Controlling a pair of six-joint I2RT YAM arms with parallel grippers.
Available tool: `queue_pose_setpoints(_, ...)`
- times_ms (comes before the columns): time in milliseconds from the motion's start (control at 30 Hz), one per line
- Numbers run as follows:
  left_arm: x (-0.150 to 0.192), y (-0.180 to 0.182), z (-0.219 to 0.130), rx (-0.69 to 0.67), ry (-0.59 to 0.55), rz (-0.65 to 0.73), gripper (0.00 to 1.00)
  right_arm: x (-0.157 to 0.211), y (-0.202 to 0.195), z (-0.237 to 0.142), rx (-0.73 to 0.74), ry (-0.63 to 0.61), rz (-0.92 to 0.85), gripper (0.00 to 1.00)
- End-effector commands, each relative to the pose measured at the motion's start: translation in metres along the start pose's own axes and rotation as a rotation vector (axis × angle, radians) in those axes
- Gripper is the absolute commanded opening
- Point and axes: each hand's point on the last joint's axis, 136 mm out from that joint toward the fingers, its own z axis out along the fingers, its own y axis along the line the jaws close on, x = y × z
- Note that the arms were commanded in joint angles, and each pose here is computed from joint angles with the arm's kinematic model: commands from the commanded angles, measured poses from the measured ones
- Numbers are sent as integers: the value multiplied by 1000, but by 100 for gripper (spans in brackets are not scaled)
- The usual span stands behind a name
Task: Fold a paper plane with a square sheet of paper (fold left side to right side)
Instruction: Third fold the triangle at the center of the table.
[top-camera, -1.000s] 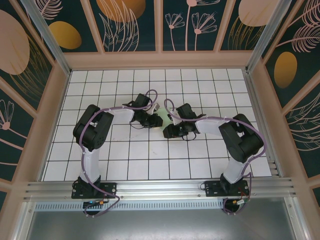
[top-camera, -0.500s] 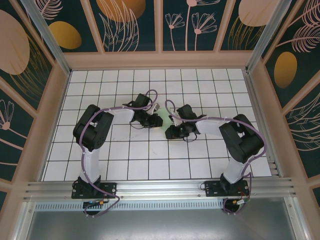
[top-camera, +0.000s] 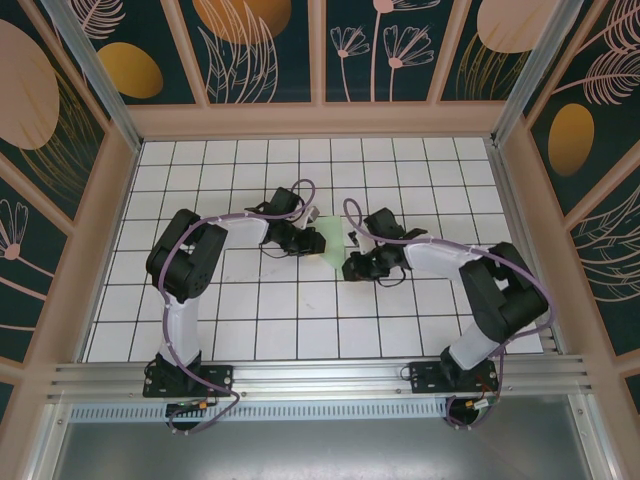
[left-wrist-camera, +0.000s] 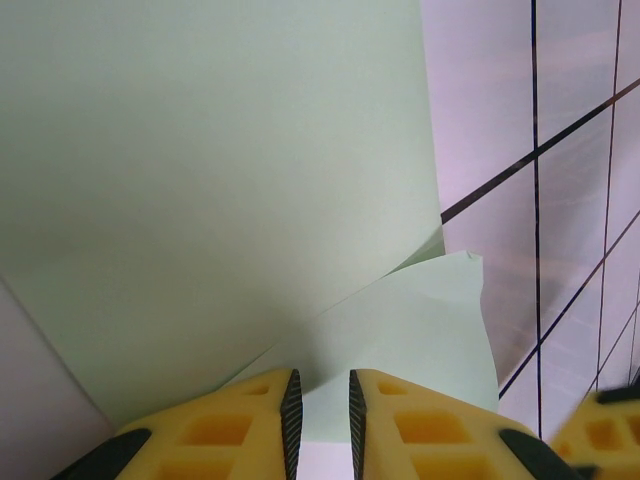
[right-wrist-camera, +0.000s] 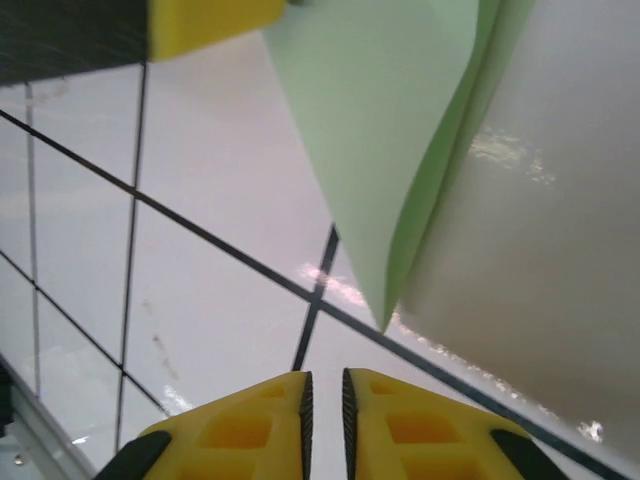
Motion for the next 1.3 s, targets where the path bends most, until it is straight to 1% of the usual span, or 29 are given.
queue_pose_setpoints(0, 10, 38, 16, -123, 13, -41, 24, -10, 20, -14, -50, -13, 9, 17)
queue_pose_setpoints(100, 9, 37, 16, -119, 11, -41, 24, -17, 25, -7, -75, -26, 21, 14)
queue_pose_setpoints(200, 9, 36, 15, -116, 10, -39, 24, -23, 18, 9, -49, -17, 58, 4)
queue_pose_setpoints(300, 9, 35, 15, -114, 10, -38, 24, -28, 6, 21, -11, -20, 107, 0)
queue_pose_setpoints(500, 8, 34, 15, -109, 6, -36, 24, -31, -8, 30, 36, -27, 171, 0)
queue_pose_setpoints(733, 7, 32, 13, -106, 1, -31, 24, -12, -25, 34, 63, 10, 247, 0)
queue_pose_setpoints(900, -5, 15, -2, -90, -37, 8, 27, 17, -43, 37, 101, 58, 324, 0)
queue_pose_setpoints(933, -9, 10, -7, -89, -51, 17, 28, 17, -53, 34, 106, 49, 362, 0)
queue_pose_setpoints(1067, -18, -11, -25, -58, -88, 45, 31, 31, -65, 36, 86, 63, 422, 0)
queue_pose_setpoints(1167, -17, -21, -34, -45, -99, 47, 31, 36, -68, 39, 83, 71, 431, 0)
queue_pose_setpoints(1267, -5, -27, -35, -51, -76, 60, 28, 36, -68, 40, 82, 73, 425, 0)
